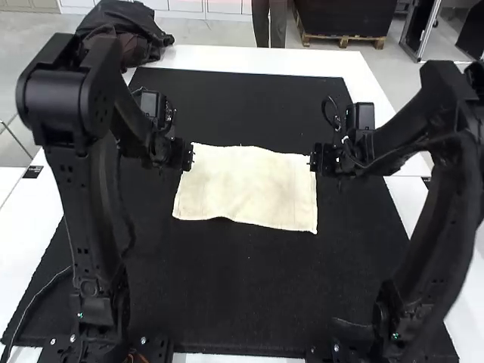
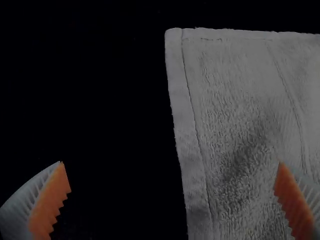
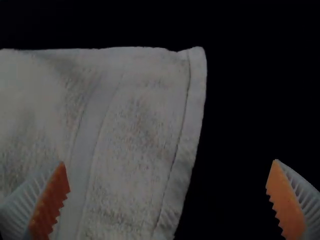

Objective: Fold the towel.

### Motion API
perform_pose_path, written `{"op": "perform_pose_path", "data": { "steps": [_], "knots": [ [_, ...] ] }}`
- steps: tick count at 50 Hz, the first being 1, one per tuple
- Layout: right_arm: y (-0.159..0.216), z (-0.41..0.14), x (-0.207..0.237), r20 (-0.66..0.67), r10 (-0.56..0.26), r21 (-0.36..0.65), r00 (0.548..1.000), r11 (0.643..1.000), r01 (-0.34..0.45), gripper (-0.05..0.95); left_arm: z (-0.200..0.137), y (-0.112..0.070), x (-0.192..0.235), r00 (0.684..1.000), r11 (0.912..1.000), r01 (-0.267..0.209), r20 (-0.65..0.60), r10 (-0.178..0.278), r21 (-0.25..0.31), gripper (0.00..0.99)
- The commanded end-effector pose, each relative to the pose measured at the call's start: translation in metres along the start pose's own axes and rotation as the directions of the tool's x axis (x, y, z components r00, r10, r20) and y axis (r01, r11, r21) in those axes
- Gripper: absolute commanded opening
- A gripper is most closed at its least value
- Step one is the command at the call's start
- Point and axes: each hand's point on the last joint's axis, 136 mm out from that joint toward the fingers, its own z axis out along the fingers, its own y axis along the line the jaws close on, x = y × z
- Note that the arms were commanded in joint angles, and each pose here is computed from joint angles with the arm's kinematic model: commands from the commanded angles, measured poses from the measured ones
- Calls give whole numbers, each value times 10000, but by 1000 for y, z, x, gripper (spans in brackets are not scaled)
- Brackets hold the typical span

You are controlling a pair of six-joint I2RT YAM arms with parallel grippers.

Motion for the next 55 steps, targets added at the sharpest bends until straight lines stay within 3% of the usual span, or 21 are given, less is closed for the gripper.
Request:
{"op": "perform_pose_path", "data": {
  "steps": [1,11,25,55],
  "knots": [
    [3,10,-14,201,-22,0,9998,10000,22,910,6,-3,-15,9991,9993,-350,243,346,145,959],
    [1,28,-6,-134,193,12,9997,9998,-193,910,16,-2,-19,9986,9988,-467,245,463,154,957],
    [-1,43,-1,-383,228,-40,9990,9997,-230,910,36,-15,-19,9981,9973,-622,71,619,395,957],
    [6,69,8,-752,101,-180,9971,9998,-115,910,55,-11,-15,9982,9977,-593,-55,595,343,957]
  ]
}}
